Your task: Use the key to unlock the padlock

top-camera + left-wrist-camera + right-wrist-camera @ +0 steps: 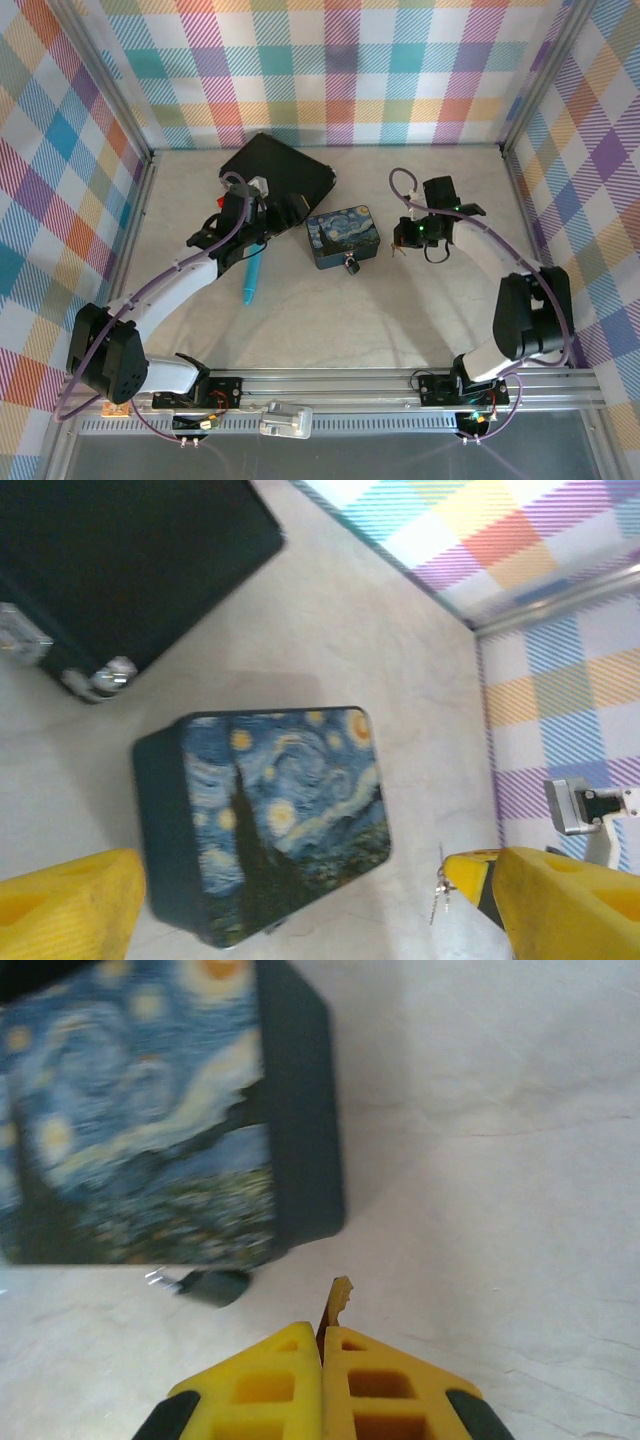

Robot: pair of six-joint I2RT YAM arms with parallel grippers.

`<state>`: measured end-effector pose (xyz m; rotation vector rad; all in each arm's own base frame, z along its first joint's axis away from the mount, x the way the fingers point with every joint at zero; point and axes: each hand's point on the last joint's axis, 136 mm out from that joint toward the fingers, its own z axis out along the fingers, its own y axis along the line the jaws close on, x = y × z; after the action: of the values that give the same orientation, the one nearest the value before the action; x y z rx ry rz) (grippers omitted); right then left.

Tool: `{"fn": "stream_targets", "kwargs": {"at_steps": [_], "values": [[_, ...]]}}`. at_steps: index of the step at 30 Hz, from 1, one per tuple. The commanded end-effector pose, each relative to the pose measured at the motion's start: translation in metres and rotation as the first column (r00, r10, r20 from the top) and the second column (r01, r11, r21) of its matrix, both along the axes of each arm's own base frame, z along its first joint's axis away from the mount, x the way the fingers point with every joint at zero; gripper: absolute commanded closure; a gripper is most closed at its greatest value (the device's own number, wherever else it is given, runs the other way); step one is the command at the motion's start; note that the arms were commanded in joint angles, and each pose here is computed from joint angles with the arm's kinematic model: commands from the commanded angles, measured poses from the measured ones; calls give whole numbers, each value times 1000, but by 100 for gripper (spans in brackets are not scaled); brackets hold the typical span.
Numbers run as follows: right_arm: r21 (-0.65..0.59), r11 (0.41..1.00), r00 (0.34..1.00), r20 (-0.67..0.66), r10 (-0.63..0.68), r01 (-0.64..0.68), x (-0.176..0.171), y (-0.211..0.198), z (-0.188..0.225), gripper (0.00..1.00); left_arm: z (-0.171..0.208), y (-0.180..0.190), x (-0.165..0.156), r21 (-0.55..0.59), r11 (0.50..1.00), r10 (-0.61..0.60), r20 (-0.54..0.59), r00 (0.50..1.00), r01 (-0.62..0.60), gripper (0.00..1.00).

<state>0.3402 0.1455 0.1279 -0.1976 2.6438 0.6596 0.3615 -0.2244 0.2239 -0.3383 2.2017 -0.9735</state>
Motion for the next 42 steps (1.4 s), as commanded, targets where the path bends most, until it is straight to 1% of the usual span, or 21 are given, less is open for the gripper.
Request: {"fn": "stream_targets", "kwargs": {"at_steps": [1, 3, 4, 6, 9, 12, 15, 17, 18, 19, 20, 21, 22, 25, 27, 30, 32, 34, 39, 42], "values": [[135, 978, 986, 63, 151, -159, -22, 24, 26, 100, 23, -35, 4, -87, 990, -106, 61, 992, 112, 13], [205, 958, 977, 112, 182, -202, -27, 34, 44, 100, 30, -50, 10, -117, 981, -144, 79, 986, 152, 17], [234, 947, 972, 135, 191, -219, -27, 38, 53, 100, 33, -59, 13, -133, 974, -169, 93, 981, 181, 22], [278, 928, 964, 169, 206, -247, -26, 45, 66, 100, 37, -73, 20, -158, 963, -206, 97, 974, 219, 27], [341, 898, 955, 198, 220, -278, -22, 55, 83, 100, 36, -91, 29, -200, 949, -231, 90, 969, 245, 30], [373, 877, 947, 218, 235, -303, -18, 61, 90, 100, 29, -104, 32, -231, 941, -237, 73, 969, 247, 31], [369, 878, 945, 237, 227, -304, -10, 62, 89, 100, 17, -113, 29, -245, 938, -242, 48, 969, 246, 32], [343, 910, 961, 222, 165, -235, 2, 56, 85, 100, 10, -117, 22, -250, 934, -248, 56, 967, 255, 33], [315, 936, 977, 188, 99, -156, 11, 48, 81, 100, 8, -119, 17, -247, 933, -252, 70, 965, 262, 33], [285, 957, 990, 141, 8, -48, 20, 38, 76, 100, 7, -121, 13, -244, 933, -253, 86, 964, 266, 33], [267, 963, 993, 100, -66, 37, 25, 30, 74, 100, 4, -121, 10, -238, 935, -249, 95, 964, 265, 33], [259, 958, 988, 63, -142, 121, 28, 23, 73, 100, 3, -123, 6, -235, 934, -251, 107, 962, 269, 33], [271, 946, 980, 35, -194, 177, 29, 20, 73, 100, 3, -126, 3, -236, 931, -255, 118, 960, 277, 33], [353, 892, 954, -4, -299, 282, 30, 19, 76, 100, 3, -137, -7, -245, 918, -280, 152, 948, 311, 33], [375, 856, 928, -34, -372, 357, 30, 13, 73, 100, 1, -144, -12, -244, 912, -295, 170, 940, 331, 33], [434, 802, 899, -42, -436, 410, 28, 10, 73, 100, 1, -154, -17, -250, 900, -312, 205, 928, 357, 33], [451, 783, 886, -37, -463, 428, 24, 7, 75, 100, 1, -159, -20, -248, 893, -320, 235, 918, 375, 33], [445, 786, 882, -23, -470, 430, 19, 5, 79, 100, -1, -163, -23, -240, 890, -329, 252, 910, 388, 36], [462, 804, 910, -17, -415, 375, 7, 11, 87, 100, -6, -165, -27, -235, 894, -329, 237, 914, 382, 36], [470, 782, 901, -70, -429, 409, 5, 12, 86, 100, -6, -168, -32, -206, 897, -335, 258, 906, 391, 36]]}}
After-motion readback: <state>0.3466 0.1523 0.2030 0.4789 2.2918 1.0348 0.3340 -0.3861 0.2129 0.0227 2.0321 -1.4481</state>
